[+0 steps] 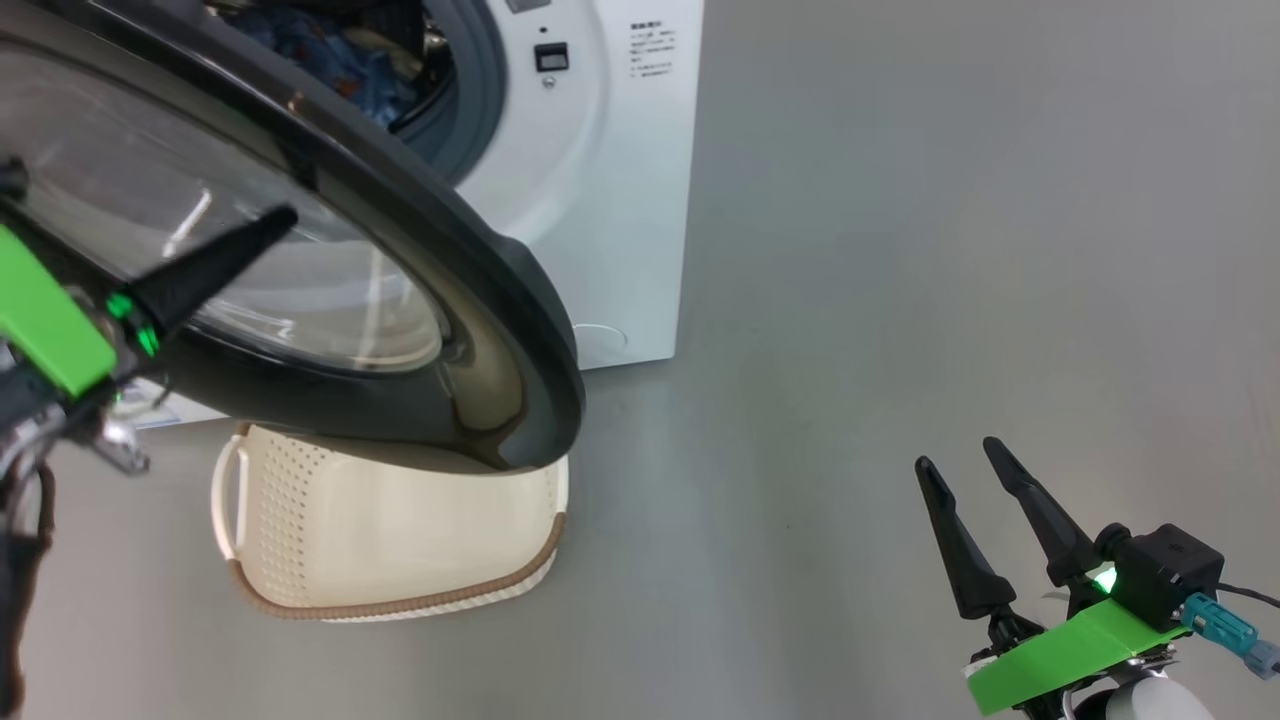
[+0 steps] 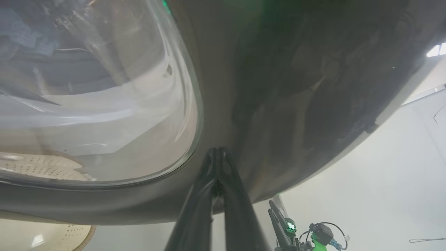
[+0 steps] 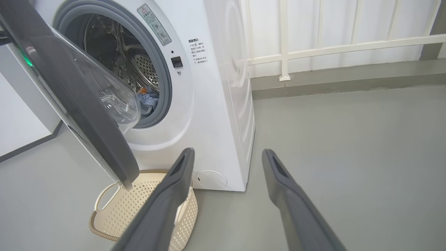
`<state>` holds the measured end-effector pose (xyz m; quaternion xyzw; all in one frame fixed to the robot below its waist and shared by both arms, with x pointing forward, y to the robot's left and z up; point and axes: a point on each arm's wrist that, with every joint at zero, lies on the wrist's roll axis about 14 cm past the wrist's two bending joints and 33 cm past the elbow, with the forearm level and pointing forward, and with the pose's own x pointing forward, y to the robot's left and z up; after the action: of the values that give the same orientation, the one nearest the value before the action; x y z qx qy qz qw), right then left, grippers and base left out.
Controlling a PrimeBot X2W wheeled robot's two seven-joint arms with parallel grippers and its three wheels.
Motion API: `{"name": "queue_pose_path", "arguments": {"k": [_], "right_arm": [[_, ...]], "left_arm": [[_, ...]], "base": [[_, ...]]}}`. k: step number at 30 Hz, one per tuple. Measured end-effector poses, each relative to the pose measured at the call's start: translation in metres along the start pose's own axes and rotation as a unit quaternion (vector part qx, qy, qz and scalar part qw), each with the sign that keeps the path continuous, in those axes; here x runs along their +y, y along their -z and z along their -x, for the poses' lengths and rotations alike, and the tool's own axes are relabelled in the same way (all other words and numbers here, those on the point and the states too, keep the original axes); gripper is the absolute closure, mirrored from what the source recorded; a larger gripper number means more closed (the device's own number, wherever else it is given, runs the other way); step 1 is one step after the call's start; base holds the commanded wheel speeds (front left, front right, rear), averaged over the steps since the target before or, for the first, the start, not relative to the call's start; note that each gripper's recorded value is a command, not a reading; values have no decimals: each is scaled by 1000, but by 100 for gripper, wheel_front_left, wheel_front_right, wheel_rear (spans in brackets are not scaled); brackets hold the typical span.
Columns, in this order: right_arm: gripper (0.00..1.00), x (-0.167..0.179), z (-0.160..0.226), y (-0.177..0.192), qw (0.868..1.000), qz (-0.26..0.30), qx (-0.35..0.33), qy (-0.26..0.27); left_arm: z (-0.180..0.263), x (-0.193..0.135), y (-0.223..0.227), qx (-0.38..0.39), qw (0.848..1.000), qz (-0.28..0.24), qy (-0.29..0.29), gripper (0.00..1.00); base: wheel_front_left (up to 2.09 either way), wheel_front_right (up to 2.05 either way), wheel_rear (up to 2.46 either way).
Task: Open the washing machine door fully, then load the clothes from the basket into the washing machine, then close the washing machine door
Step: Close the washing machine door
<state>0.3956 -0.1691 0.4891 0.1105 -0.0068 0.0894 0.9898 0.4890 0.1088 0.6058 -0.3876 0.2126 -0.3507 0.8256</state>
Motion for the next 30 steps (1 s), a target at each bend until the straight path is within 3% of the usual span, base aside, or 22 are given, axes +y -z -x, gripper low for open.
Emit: {"name": "queue_pose_path", "arguments": {"k": [1, 2, 3, 4, 5, 22, 30], "right_arm": [[0, 1, -1, 0, 1000, 0, 0, -2], [0, 3, -1, -1, 1000, 0, -1, -5], [0, 4, -1, -1, 1000, 0, -2, -7], [0, 5, -2, -2, 1000, 0, -4, -9], [0, 7, -2, -3, 1000, 1, -5, -11], [0, 20, 7, -12, 999, 12, -13, -37], [0, 9, 18, -7, 1000, 14, -1, -22]], "left_arm": [[4, 4, 3, -2, 1000, 2, -7, 91], [8, 8, 5, -4, 1000, 5, -13, 68], [13, 11, 8, -5, 1000, 7, -19, 68], [17, 14, 10, -7, 1000, 7, -26, 27], [22, 17, 13, -9, 999, 7, -33, 0], [100, 73, 68, -70, 985, 33, -153, 0], [120, 97, 104, -104, 973, 63, -196, 0]], "base": [[0, 0, 0], [0, 0, 0], [0, 0, 0], [0, 0, 0], [0, 0, 0], [0, 0, 0], [0, 0, 0]]}}
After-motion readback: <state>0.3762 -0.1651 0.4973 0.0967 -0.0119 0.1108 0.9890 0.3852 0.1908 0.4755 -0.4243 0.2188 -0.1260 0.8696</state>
